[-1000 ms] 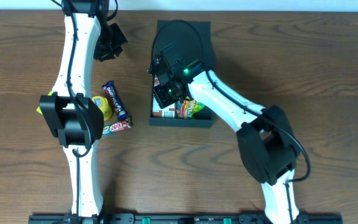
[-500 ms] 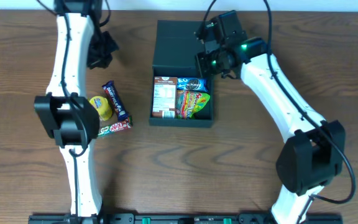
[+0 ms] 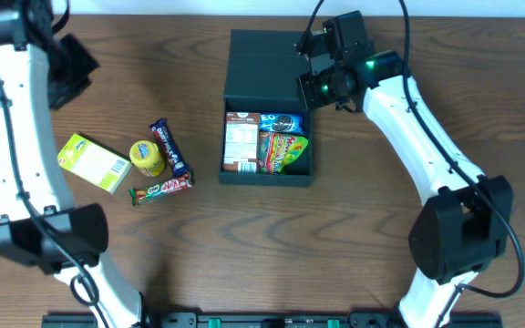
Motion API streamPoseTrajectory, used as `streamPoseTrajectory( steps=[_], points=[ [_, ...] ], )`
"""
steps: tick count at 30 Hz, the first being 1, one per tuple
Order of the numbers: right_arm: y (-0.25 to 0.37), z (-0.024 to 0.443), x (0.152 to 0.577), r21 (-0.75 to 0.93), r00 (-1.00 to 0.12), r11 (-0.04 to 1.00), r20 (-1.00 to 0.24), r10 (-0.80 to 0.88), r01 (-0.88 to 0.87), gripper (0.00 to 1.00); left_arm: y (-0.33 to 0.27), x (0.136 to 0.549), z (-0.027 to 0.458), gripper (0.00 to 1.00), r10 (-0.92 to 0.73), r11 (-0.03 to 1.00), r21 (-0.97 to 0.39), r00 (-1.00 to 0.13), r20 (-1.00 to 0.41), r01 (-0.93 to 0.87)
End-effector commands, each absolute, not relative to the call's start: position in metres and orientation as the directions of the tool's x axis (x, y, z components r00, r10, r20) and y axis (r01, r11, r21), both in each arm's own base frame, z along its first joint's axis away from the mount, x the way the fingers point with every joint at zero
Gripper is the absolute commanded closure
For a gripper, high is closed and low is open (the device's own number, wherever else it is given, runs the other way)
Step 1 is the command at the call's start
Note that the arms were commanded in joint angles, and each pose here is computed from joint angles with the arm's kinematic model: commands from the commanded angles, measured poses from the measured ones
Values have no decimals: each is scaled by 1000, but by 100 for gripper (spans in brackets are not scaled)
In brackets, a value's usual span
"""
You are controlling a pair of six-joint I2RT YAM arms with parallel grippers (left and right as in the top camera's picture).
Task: Pack container
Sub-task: 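Lower the left gripper onto the yellow-green Pocky box and grasp it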
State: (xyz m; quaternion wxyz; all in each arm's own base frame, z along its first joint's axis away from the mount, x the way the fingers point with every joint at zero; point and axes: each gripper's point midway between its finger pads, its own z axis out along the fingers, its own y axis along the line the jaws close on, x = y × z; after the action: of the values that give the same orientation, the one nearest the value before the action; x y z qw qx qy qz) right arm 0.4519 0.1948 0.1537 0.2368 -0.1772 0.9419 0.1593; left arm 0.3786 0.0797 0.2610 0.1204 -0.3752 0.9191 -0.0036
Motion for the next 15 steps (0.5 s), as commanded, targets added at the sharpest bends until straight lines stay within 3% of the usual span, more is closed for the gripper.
streamPoseTrajectory(
  steps=[1, 8, 9, 13, 15],
  points=[
    [187, 154, 456, 206, -821, 889, -508, -261, -410, 99, 91, 353, 239, 94, -696, 716, -59, -705, -136, -696],
    [186, 156, 461, 204, -814, 890, -523, -254, -408, 99, 99, 318, 174, 94, -757, 652, -31, -649, -76, -757],
    [186, 157, 461, 204, -812, 890, -526, -253, -409, 99, 99, 317, 163, 88, -789, 614, -28, -611, -66, -789],
    [185, 155, 459, 206, -818, 890, -515, -255, -406, 98, 99, 304, 121, 35, -927, 373, 20, -373, -34, -928],
    [184, 154, 456, 207, -825, 891, -503, -257, -404, 98, 98, 300, 101, 18, -952, 303, 27, -303, -29, -953]
  ],
)
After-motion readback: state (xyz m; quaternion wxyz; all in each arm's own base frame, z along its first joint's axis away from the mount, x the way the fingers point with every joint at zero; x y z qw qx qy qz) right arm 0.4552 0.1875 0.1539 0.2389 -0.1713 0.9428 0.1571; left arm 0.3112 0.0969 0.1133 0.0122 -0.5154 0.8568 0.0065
